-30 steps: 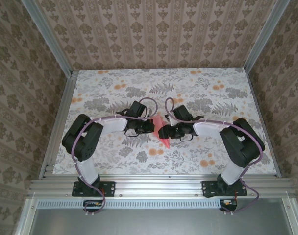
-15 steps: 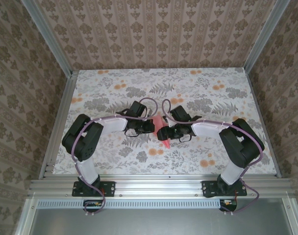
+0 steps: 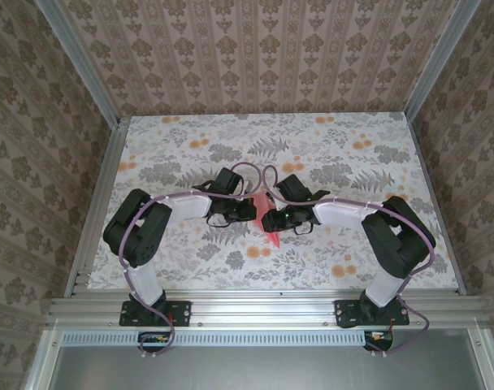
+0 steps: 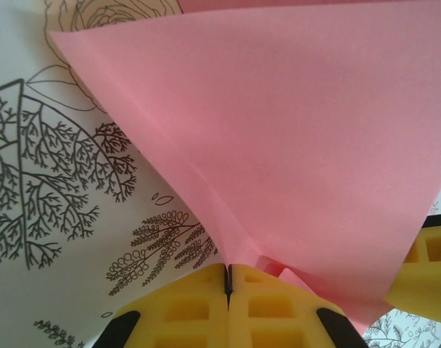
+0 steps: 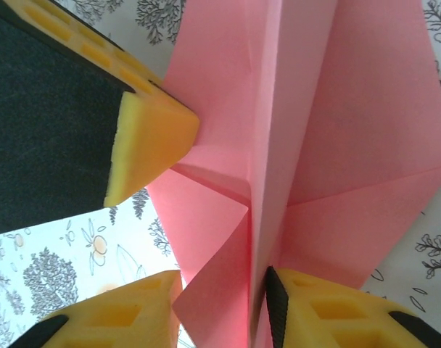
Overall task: Fold a paper plane with a square sheet of paper (pick it up from the middle)
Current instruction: Move a paper plane to the center of the table.
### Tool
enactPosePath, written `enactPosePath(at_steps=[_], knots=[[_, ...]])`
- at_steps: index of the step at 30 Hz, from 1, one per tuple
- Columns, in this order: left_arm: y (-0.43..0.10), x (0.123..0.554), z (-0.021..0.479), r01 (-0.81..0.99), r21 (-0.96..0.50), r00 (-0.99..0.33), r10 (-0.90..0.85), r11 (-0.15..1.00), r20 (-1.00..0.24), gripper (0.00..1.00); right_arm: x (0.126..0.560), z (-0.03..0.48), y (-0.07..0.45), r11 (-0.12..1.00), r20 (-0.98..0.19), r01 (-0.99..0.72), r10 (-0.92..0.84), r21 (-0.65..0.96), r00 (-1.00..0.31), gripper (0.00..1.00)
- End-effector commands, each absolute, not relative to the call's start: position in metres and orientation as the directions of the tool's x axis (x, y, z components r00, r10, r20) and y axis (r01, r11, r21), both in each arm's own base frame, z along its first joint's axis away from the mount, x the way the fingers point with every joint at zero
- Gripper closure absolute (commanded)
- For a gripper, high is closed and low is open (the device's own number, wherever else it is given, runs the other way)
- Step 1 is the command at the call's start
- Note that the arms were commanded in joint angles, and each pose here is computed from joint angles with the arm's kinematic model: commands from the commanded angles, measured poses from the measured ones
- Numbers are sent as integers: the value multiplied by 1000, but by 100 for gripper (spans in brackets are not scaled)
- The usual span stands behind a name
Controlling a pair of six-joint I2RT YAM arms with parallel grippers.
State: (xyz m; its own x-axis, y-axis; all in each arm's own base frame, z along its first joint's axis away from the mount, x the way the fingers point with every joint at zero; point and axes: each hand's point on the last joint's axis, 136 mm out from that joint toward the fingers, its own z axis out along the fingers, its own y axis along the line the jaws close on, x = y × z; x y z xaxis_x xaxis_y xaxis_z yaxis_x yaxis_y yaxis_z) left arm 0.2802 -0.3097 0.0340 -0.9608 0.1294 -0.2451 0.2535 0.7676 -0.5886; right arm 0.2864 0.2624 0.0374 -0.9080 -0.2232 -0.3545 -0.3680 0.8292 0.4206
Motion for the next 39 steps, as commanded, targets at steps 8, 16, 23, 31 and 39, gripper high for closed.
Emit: enactPosePath(at_steps=[8, 16, 23, 31, 39], knots=[[-313, 282, 33, 239, -603, -966, 125, 761, -225, 100, 291, 31, 253, 874, -336, -359, -248, 326, -909, 64], [-314, 283, 34, 240, -606, -966, 125, 758, -226, 100, 288, 23, 251, 895, -313, -359, -272, 266, -910, 69], [-313, 283, 34, 237, -609, -967, 121, 757, -225, 100, 289, 22, 252, 901, -311, -357, -276, 245, -909, 77], [-320, 286, 69, 256, -637, -954, 83, 727, -289, 86, 295, 43, 233, 940, -344, -309, -244, 147, -907, 91], [-295, 293, 119, 263, -563, -903, -6, 784, -430, 62, 318, 79, 181, 985, -407, -170, -172, -40, -897, 92]])
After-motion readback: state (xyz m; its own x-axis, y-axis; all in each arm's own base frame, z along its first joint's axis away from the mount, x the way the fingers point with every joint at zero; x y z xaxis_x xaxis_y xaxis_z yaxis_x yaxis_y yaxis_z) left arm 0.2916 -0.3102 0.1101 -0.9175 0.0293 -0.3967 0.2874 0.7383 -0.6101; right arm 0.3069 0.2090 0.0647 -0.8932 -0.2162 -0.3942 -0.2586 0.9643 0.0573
